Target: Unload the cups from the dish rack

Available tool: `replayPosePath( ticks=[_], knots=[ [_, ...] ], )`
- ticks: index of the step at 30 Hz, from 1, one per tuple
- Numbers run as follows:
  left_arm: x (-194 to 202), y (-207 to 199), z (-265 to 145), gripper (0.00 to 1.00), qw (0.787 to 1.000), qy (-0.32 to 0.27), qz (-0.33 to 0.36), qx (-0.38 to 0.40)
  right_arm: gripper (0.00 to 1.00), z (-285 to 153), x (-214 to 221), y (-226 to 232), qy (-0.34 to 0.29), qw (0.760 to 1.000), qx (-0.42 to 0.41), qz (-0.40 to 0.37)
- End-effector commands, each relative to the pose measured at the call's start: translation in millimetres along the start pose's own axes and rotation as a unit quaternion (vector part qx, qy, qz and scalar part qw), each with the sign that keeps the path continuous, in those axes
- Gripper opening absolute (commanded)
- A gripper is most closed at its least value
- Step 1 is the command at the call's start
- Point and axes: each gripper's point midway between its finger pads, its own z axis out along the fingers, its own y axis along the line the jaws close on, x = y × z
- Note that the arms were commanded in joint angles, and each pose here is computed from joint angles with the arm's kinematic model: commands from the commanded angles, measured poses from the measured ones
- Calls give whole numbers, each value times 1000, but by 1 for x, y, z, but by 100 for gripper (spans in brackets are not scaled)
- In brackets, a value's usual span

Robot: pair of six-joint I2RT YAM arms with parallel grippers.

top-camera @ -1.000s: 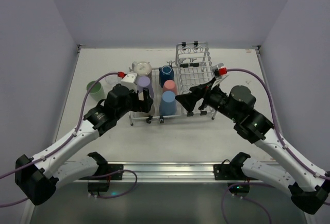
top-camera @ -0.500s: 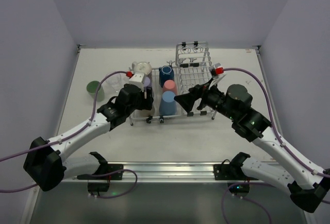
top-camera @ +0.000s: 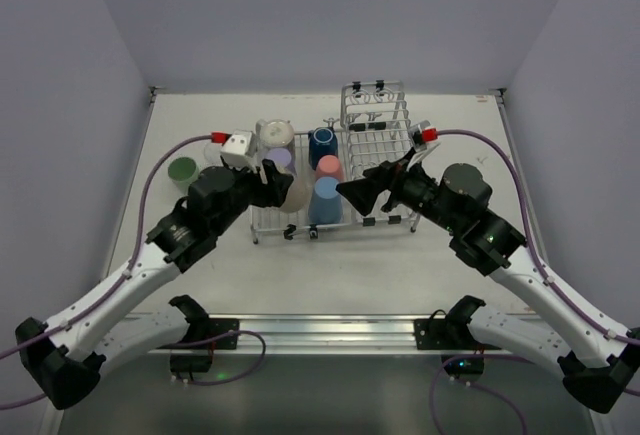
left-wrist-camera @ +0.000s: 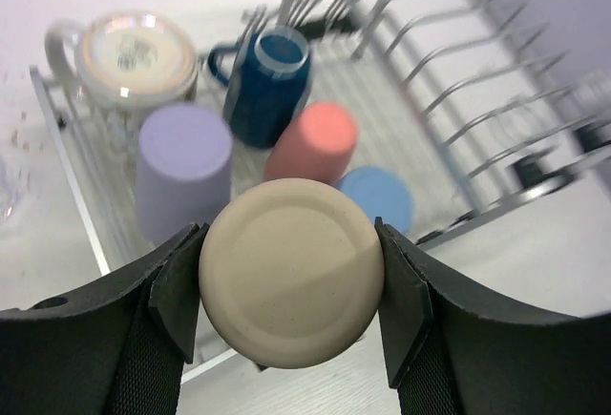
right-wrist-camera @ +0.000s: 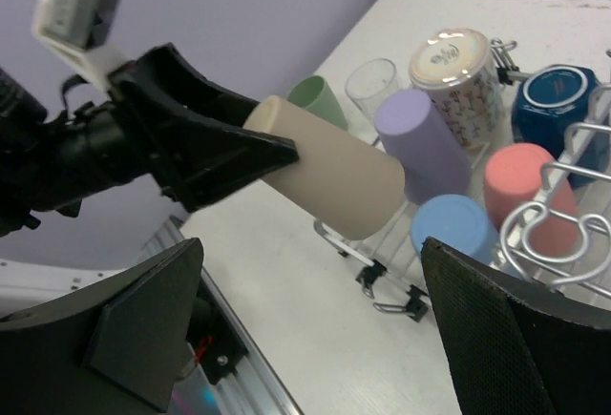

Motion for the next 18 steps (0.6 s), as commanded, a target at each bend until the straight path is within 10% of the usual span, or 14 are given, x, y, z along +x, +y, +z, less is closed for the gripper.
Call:
replayPosePath(
  ticks=[1,18],
  knots=[
    [-88,-37,-52,28,989,-117,-42,84,99,2,-22,27,-37,997,-54,38],
    [-163,-103,-154,23,895,-264,-155,324,99,-4,-49,106,-34,957,-250,142]
  ],
)
